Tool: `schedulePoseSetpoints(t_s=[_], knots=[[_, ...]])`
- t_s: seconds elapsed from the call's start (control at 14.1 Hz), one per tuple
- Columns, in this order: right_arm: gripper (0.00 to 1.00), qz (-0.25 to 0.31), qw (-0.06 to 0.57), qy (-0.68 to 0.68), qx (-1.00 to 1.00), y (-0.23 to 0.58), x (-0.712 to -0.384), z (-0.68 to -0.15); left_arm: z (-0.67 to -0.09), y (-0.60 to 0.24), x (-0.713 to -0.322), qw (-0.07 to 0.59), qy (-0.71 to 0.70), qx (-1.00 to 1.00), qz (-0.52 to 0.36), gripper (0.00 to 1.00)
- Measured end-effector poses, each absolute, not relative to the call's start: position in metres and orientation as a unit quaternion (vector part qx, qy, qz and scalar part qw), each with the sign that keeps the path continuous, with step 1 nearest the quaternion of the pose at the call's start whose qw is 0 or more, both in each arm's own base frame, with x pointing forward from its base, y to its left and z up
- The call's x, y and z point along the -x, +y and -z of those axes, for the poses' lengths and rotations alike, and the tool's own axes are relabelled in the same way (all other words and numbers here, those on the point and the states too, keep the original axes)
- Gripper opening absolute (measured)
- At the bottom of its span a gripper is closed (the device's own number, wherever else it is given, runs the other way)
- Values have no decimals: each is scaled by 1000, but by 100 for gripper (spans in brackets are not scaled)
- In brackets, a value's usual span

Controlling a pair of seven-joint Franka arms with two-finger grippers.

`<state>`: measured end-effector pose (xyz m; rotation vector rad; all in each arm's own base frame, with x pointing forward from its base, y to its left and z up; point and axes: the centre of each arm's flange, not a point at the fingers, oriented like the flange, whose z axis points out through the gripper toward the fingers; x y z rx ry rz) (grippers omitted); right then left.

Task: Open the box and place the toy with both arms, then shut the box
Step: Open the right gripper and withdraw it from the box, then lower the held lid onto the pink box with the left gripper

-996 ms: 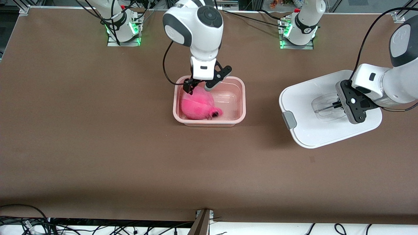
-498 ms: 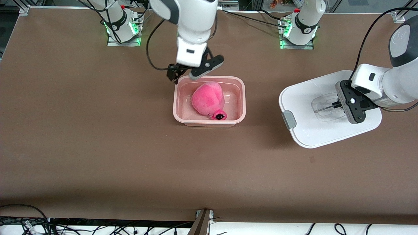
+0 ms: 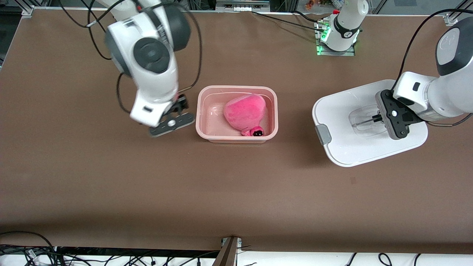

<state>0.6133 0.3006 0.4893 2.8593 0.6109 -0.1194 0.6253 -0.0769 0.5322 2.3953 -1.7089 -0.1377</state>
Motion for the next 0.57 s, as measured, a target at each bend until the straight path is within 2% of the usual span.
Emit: schedulePoseSetpoints(t_s=[0.28, 0.57], knots=[[100, 64, 60, 134, -987, 197, -653, -488, -524, -122, -621, 137, -577, -804, 42, 7], [100, 75, 13, 57, -995, 102, -673, -490, -517, -240, -591, 134, -561, -814, 63, 7]])
